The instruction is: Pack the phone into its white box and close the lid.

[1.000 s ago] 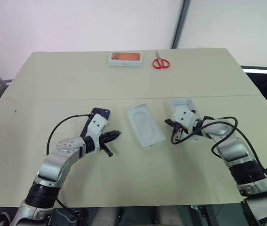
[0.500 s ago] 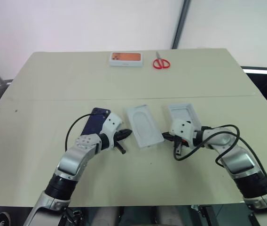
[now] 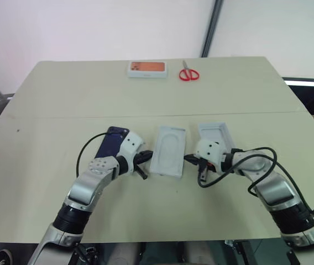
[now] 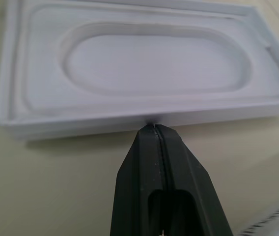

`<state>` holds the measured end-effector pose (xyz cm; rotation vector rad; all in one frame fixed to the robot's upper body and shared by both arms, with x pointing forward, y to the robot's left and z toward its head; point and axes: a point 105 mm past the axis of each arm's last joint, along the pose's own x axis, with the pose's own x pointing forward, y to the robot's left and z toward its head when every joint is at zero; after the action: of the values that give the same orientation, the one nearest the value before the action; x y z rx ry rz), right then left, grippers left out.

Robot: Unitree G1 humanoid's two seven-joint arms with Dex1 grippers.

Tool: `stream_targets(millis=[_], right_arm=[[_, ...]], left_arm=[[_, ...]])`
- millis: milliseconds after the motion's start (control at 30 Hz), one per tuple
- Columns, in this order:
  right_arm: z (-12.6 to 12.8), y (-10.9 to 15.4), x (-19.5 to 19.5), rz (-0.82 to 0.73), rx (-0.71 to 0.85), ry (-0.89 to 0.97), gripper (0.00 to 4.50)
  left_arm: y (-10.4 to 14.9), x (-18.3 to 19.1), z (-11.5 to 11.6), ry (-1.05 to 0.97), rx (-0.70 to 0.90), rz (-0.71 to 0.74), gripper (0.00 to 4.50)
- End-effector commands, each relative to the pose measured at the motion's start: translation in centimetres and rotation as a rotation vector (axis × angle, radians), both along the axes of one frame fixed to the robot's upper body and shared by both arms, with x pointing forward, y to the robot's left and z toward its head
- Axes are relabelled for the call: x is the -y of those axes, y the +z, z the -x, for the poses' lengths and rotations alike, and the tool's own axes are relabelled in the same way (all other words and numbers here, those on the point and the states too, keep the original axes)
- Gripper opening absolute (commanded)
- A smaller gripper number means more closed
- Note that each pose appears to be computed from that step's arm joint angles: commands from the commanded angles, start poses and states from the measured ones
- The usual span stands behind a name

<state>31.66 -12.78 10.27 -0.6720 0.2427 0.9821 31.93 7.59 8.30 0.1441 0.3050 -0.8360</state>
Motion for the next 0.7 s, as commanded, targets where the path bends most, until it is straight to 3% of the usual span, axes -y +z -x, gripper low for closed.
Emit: stream_targets(millis=[33,700], right_arm=[[-0.5,1.3,-0.5,-0.018,0.058,0.015,0.00],[-1.3,1.0,-1.7,-0.022,0.105,0.025,0.00]], left_arm=[[-0.4,0.0,0.5,-0.010,-0.017,-0.004,0.02],[1.2,1.2,0.8,-0.031,-0.004,0.058,0.02]])
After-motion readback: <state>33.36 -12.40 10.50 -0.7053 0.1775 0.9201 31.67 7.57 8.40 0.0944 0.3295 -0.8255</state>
